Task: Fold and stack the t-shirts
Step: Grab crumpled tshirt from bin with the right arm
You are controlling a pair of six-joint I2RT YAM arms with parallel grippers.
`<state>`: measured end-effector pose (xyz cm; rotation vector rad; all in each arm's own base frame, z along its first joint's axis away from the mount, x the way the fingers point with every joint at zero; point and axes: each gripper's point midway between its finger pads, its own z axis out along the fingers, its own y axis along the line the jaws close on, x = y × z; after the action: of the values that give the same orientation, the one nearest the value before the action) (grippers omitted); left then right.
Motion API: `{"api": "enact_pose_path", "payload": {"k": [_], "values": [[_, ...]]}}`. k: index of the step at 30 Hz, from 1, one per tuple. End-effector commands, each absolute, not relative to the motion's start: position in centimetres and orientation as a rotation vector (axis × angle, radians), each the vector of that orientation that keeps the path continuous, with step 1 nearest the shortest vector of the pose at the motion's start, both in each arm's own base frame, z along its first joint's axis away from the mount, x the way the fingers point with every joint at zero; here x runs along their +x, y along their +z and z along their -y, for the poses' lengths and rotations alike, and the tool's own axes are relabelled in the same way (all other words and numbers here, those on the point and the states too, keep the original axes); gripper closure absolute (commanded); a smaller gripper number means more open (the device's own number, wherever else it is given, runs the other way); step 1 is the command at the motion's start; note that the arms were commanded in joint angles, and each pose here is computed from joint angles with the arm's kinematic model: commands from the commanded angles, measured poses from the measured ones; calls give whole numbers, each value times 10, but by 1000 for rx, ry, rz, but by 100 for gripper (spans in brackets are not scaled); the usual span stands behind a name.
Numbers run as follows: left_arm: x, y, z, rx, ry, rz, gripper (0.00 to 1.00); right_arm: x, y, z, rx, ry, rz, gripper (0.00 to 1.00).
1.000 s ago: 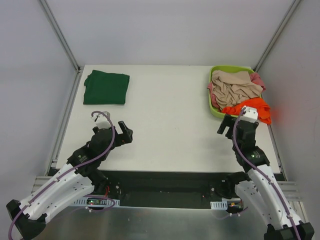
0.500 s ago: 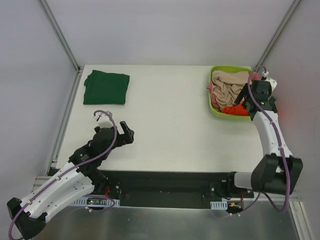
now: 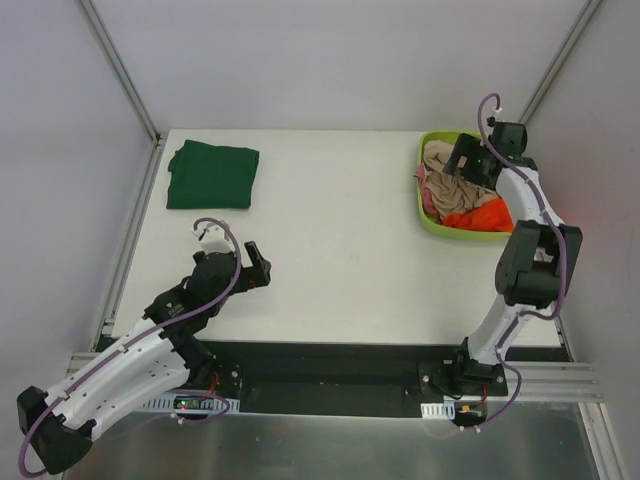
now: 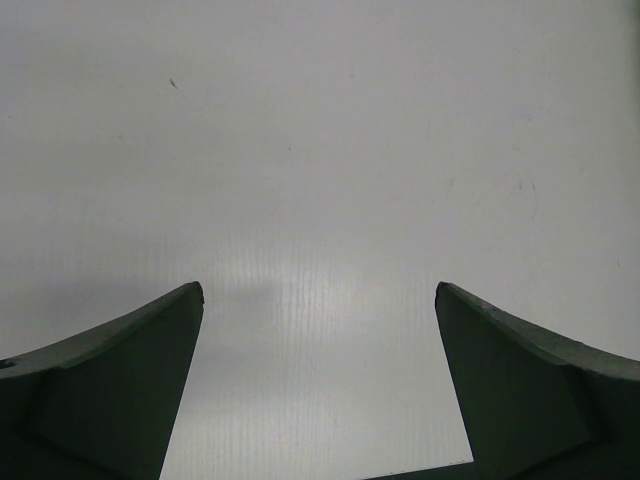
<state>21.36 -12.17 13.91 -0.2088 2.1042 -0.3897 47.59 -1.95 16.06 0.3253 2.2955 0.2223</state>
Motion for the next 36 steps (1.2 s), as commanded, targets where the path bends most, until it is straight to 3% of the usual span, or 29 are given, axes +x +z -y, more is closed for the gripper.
{"api": "enact_pose_path", "payload": {"k": [1, 4, 7, 8, 11, 12, 19, 29, 36], "values": [[219, 145, 124, -194, -388, -2084, 1, 519, 146, 24, 347, 227, -2294, 1], [222, 142, 124, -197, -369, -2091, 1, 542, 133, 35, 404, 159, -2287, 6], [223, 140, 124, -191, -350, -2102, 1, 556, 128, 41, 425, 123, -2280, 25], [223, 139, 124, -190, -345, -2107, 1, 560, 131, 40, 419, 132, -2269, 38], [223, 137, 130, -166, -360, -2129, 1, 560, 149, 32, 376, 185, -2241, 89], [222, 138, 132, -160, -371, -2133, 1, 557, 156, 31, 371, 189, -2228, 99], [214, 146, 143, -132, -482, -2125, 1, 508, 298, 5, 227, 255, -1981, 99], [206, 159, 145, -129, -572, -2072, 1, 360, 514, -123, -71, 586, -1516, 99], [204, 162, 146, -131, -593, -2060, 1, 264, 591, -227, -374, 956, -1353, 99]]}}
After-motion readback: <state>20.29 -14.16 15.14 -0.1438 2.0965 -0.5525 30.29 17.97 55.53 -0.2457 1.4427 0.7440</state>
